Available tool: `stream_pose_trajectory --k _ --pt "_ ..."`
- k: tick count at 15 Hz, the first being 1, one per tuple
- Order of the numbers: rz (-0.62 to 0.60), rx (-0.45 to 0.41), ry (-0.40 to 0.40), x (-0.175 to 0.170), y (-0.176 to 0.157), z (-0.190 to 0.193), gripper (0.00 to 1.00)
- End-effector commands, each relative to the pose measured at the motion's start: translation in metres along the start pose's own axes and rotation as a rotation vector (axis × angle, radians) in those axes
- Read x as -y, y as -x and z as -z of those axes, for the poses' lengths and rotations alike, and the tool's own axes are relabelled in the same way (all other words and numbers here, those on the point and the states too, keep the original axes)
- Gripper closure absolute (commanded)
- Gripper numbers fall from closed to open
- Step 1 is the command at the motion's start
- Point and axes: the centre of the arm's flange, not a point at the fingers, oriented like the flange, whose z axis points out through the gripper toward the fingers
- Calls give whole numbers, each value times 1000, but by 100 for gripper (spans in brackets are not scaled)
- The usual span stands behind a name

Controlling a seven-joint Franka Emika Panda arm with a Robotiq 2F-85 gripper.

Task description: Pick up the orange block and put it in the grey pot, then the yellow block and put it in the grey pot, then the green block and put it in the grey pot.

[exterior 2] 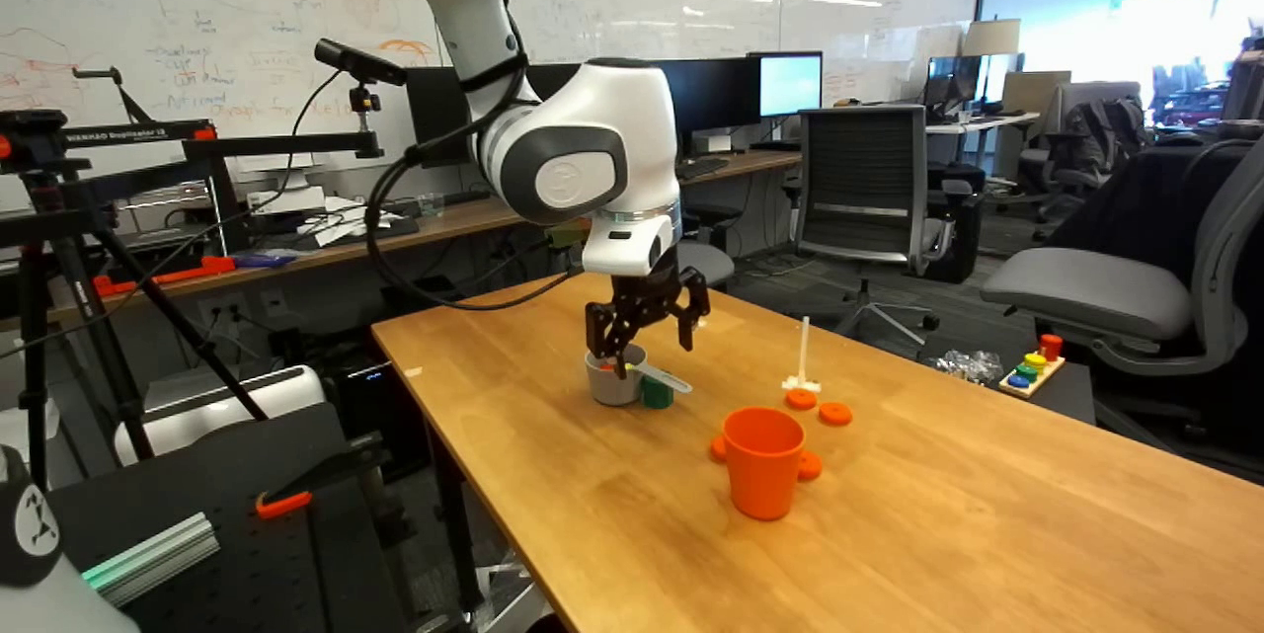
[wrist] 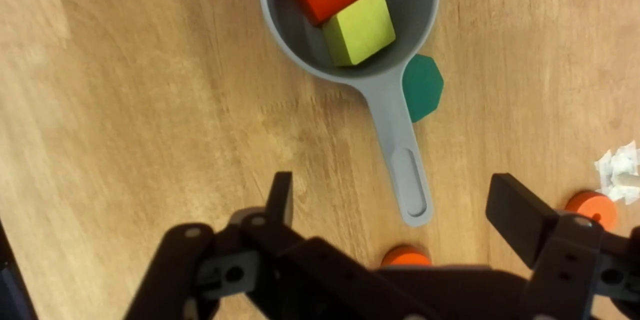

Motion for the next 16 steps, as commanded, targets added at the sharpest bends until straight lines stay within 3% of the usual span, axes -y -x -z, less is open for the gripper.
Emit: stream_pose_trajectory --k 1,6,8,16 --pt "17 12 -4 10 -1 -13 0" --pt "53 7 1 14 2 -26 0" --pt "71 4 3 15 3 -30 25" --pt "95 3 -1 19 5 -36 89"
